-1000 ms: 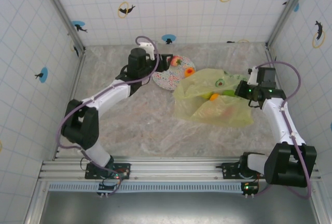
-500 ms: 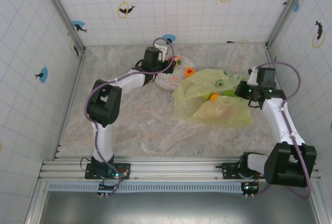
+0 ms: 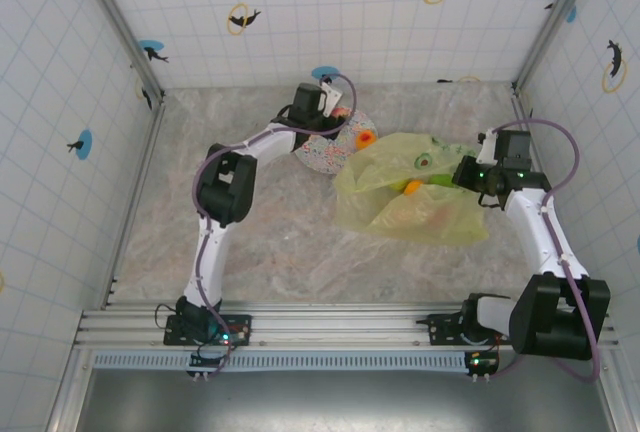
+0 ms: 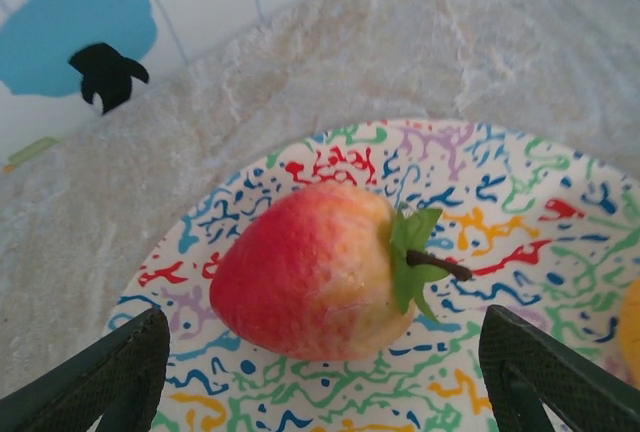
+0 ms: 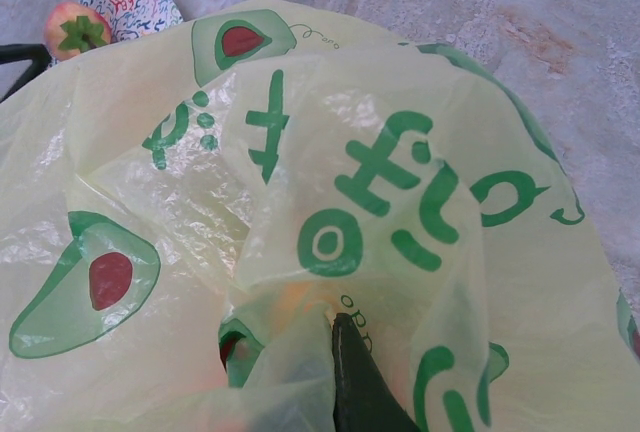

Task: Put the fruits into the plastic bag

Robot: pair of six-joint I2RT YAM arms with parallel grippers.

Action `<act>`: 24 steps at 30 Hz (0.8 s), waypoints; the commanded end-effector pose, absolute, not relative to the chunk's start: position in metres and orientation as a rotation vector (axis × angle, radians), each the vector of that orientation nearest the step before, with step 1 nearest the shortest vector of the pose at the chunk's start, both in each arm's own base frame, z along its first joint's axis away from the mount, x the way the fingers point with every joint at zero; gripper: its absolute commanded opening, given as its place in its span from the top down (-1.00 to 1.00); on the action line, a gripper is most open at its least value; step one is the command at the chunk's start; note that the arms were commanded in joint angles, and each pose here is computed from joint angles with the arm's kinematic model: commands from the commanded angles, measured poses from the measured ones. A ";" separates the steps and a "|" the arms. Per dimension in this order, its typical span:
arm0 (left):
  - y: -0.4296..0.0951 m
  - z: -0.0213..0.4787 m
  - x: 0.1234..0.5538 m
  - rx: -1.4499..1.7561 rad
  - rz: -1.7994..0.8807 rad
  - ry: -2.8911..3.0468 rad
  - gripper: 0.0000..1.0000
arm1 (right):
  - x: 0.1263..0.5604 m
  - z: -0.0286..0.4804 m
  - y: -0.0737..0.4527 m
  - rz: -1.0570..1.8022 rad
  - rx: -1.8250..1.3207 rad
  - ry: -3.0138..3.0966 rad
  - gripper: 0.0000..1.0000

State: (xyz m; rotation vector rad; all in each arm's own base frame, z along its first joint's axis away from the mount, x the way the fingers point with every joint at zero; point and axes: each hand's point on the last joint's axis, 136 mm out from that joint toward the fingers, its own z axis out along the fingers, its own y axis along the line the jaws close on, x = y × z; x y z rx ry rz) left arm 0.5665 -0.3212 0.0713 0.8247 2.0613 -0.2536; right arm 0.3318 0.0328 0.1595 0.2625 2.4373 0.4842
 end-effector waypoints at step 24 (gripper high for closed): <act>-0.333 0.032 0.601 0.954 -0.103 1.978 -0.53 | 0.328 0.154 0.027 0.460 0.264 2.442 1.00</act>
